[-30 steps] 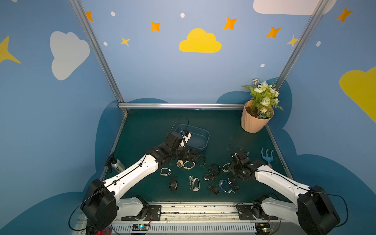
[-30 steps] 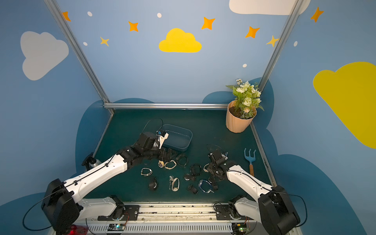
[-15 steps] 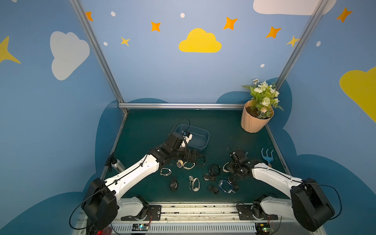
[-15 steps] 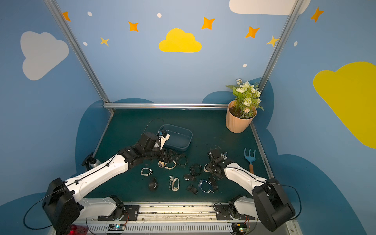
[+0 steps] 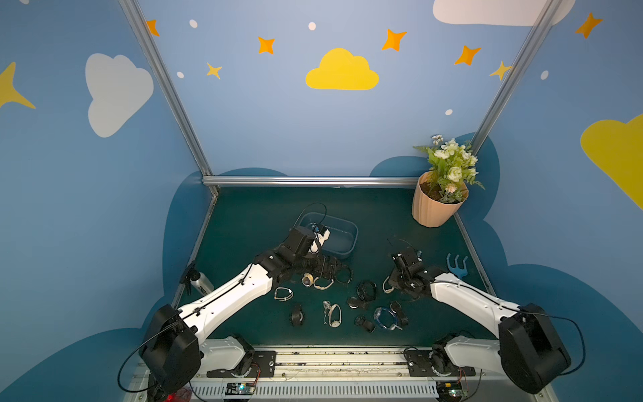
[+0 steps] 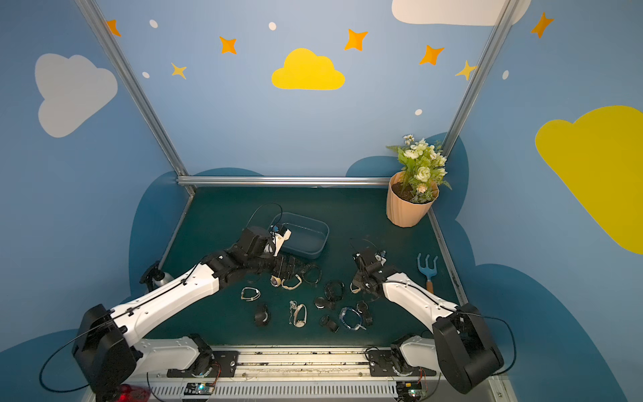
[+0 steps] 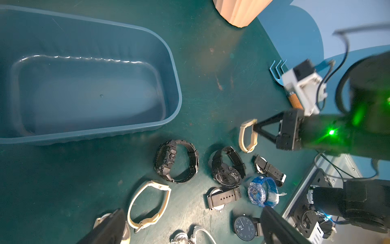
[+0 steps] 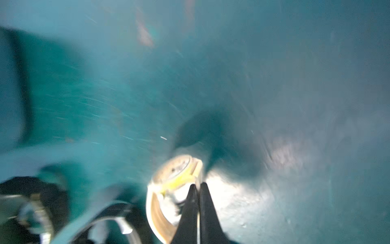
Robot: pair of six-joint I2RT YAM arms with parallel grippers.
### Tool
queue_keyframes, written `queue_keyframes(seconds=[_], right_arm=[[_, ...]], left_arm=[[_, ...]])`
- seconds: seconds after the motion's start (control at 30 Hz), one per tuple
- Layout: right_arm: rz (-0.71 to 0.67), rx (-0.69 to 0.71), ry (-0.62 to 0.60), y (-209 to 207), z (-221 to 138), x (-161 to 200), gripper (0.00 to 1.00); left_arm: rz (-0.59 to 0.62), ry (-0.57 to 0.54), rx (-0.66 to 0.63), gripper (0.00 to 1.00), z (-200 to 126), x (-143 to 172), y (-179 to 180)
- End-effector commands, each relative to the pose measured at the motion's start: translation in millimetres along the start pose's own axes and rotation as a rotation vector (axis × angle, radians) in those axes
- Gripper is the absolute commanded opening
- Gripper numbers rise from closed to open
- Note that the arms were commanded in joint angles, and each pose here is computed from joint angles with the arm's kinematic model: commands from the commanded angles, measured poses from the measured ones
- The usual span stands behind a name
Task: Put the watch into the storage box
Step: Pick up the watch at the center of the board.
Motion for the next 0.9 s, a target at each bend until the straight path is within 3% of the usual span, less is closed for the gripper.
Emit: queue_keyframes(seconds=[0.0,0.27,0.47,0.87], right_arm=[[-0.14,-0.057,-0.061,30.2,-19.4,-20.9,0.0],[-0.36,-0.258,-0.084,124.5,-39.3,-53.4,0.0],[-0.464,-0.332,-0.06,179.1,-25.7,-74.0,0.0],[-0.58,-0.246,0.013,229.2,46.3,-85.0,0.0]], left_arm=[[0.024,-0.036,0.027,1.0,-8.4,-5.6,-5.2],[0.04,-0.144,-0.109,1.0,-29.1,-9.5,2.6],[0.04,-0.252,-0.189,1.0,-45.4,-8.9,8.4],[0.042,-0.243,-0.216,1.0,-47.9,-9.3,9.7]])
Point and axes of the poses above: each gripper's point midway between its finger pads, its own z axis out along the fingers, its own y axis along the line the jaws close on, x = y × z, the point moved 9 cm from there along -z, back along the fingers, and after that the axes turned 5 degrees about z, right-handed, at the moved point
